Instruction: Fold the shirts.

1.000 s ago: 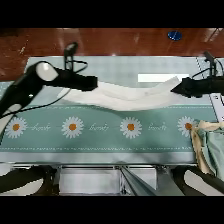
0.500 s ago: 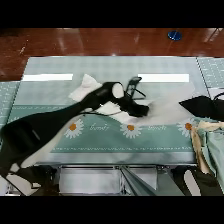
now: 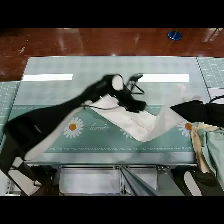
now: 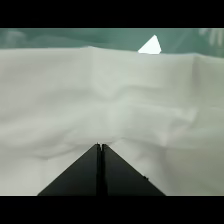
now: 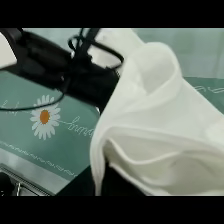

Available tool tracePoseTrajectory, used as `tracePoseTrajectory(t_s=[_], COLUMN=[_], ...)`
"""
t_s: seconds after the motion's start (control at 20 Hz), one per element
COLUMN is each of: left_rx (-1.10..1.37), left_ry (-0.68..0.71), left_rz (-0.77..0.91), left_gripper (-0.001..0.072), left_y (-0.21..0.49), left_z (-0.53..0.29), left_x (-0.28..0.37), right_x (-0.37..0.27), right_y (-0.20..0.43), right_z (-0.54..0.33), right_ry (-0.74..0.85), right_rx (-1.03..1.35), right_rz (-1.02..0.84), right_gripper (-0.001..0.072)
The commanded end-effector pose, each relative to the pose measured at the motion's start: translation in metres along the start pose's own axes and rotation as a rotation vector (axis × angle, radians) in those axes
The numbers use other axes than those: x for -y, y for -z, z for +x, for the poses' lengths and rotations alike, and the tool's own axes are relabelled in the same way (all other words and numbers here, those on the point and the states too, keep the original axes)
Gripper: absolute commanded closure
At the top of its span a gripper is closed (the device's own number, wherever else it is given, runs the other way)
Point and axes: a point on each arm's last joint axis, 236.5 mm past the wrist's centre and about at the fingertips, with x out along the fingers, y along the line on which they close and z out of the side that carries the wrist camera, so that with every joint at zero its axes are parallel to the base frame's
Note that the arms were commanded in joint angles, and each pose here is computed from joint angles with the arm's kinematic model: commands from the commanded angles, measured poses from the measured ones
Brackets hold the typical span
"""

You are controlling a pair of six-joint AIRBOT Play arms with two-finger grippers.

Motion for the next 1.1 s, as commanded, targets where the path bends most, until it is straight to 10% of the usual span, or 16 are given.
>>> tracePoseTrajectory(t_s=[0.0,0.45,0.95,1.05], left_rx=[0.053,0.657,0.642,0.637], left_ry=[-0.224,-0.379,-0.313,-0.279], left_rz=[-0.083,-0.241,-0.339,-0.379], left_gripper=[0.0687,0.0686,0.0686,0.0686], left_y=[-0.012,0.048,0.115,0.115], left_z=[-0.105,-0.377,-0.301,-0.284], left_x=[-0.102,-0.143,-0.157,-0.165], right_x=[-0.016,-0.061,-0.081,-0.081], right_y=[-0.005,-0.045,-0.043,-0.057], right_z=[0.024,0.192,0.356,0.373], right_ry=[-0.08,-0.181,-0.289,-0.3], right_rx=[-0.035,-0.233,-0.367,-0.312], right_rz=[0.007,-0.072,0.049,0.084], right_gripper=[0.0693,0.0692,0.0691,0.0446])
